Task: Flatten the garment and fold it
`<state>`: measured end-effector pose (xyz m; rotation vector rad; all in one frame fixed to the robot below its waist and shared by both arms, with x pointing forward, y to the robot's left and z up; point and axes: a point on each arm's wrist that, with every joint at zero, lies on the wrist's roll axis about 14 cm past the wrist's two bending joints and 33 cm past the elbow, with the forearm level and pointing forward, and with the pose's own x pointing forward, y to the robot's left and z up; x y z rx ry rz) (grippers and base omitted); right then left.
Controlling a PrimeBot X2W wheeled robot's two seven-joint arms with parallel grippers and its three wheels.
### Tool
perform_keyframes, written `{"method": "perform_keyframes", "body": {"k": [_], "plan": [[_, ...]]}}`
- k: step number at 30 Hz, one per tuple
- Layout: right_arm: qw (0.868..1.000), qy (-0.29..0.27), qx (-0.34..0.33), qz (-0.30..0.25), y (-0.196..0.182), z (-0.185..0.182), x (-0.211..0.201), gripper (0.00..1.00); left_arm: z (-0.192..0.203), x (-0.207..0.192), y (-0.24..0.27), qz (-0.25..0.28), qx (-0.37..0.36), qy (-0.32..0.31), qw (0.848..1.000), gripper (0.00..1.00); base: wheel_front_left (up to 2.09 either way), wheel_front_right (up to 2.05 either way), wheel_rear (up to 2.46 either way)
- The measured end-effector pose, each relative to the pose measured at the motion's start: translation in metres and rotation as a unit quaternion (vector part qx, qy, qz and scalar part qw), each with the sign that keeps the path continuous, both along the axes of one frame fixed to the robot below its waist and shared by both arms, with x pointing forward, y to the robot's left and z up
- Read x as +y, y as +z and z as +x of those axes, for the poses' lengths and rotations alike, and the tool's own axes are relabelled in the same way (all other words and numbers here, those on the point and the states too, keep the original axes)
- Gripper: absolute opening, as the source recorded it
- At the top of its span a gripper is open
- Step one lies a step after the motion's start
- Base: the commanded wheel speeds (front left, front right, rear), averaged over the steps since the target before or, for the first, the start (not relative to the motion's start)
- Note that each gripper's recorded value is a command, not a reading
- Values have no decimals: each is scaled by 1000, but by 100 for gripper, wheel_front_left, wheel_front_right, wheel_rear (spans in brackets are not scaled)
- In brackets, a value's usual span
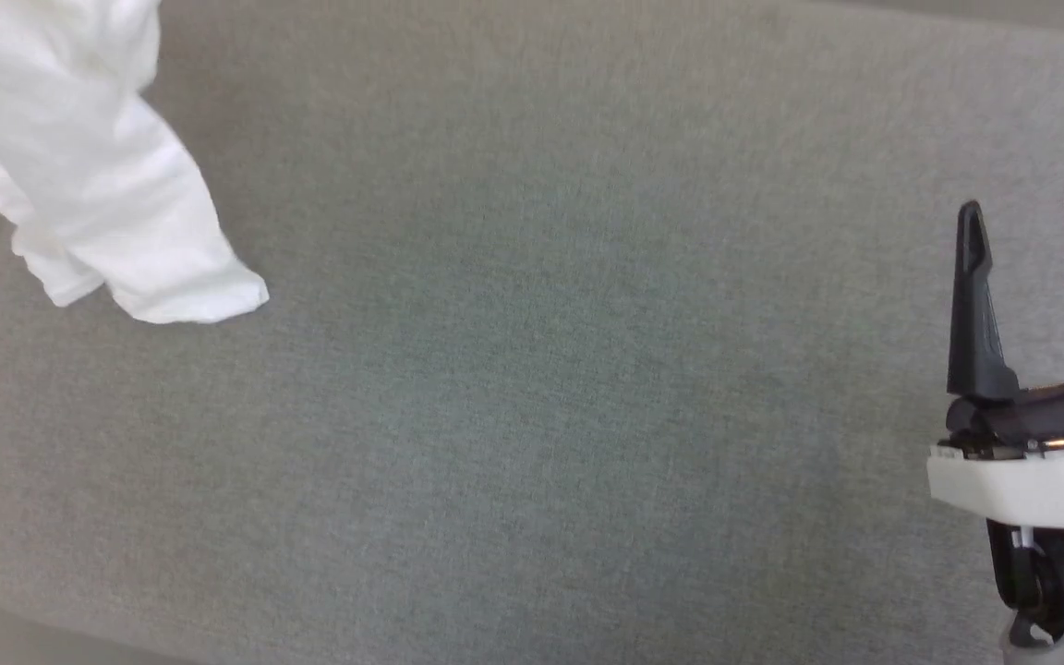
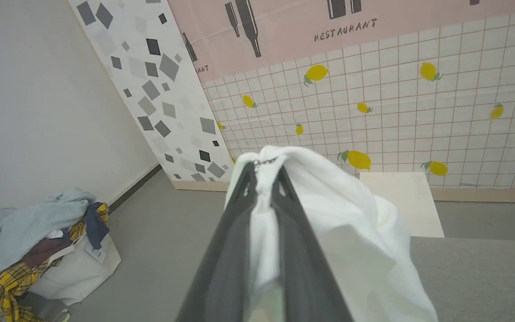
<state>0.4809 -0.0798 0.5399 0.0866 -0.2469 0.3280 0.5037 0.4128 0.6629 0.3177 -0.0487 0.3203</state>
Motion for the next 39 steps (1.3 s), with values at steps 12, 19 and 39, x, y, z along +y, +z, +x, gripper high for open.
{"method": "perform_keyframes", "body": {"k": [12, 19, 39], "plan": [[997, -59, -49, 15, 49, -46, -49, 100, -35, -114, 189, 5, -198, -148, 969, 0, 0, 0, 0], [993, -95, -71, 20, 69, -70, -77, 100, -64, -206, 256, -24, -268, -261, 927, 0, 0, 0, 0], [978, -187, -86, 20, 78, -108, -142, 100, -42, -384, 114, -227, -98, -435, 866, 0, 0, 0, 0]]}}
